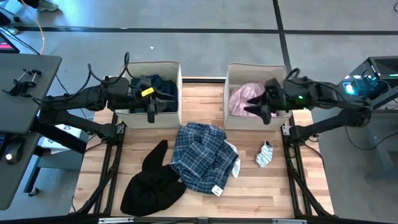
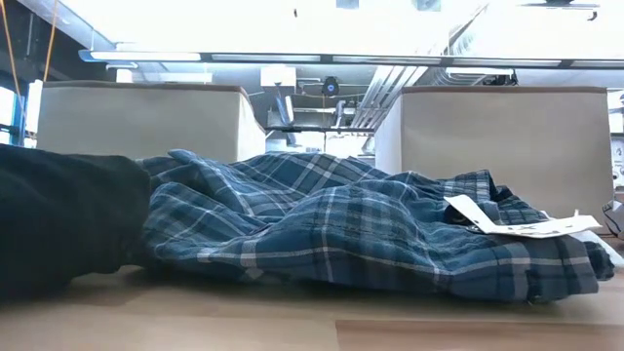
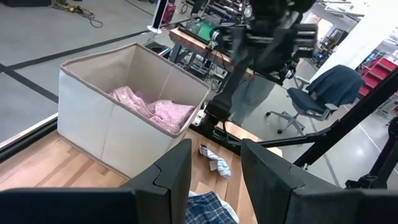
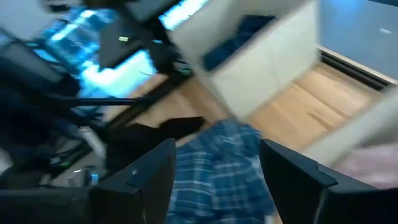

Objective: Sort clothes
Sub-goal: Put the white sock into the right laundry bin

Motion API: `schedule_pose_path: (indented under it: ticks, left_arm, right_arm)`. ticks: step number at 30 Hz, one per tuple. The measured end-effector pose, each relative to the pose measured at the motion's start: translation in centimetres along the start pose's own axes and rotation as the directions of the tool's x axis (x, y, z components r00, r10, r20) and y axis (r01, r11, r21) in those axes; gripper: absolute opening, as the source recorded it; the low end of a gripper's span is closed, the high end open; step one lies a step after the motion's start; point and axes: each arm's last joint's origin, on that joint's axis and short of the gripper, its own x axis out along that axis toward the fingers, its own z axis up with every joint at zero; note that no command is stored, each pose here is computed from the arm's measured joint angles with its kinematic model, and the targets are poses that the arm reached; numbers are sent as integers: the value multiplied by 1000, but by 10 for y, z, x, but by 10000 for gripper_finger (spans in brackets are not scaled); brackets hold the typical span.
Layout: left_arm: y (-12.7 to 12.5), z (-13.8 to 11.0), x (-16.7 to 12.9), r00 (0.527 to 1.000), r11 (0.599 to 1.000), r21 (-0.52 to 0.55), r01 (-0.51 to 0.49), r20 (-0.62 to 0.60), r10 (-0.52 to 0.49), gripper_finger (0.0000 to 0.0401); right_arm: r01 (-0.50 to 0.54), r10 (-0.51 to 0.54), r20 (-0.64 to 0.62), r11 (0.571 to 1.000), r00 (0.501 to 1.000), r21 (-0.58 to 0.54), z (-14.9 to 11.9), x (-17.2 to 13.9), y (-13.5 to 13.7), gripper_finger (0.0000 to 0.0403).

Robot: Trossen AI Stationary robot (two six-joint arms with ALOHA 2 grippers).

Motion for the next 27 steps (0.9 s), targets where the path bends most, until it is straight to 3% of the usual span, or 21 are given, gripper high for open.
schedule_pose_path:
  ticks: [8, 18, 27]
  left_arm:
    - [0, 0, 0, 1000, 1000, 3, 0, 0, 0, 126]
    - [0, 0, 0, 1000, 1000, 19, -1, 0, 1, 126]
    - [0, 0, 0, 1000, 1000, 19, 0, 0, 0, 126]
  right_arm:
    - [-190, 188, -82, 982, 979, -15, -25, -13, 28, 220]
    - [-107, 110, -37, 992, 993, 73, -75, -25, 26, 220]
    - [-120, 105, 118, 984, 987, 135, -87, -57, 7, 220]
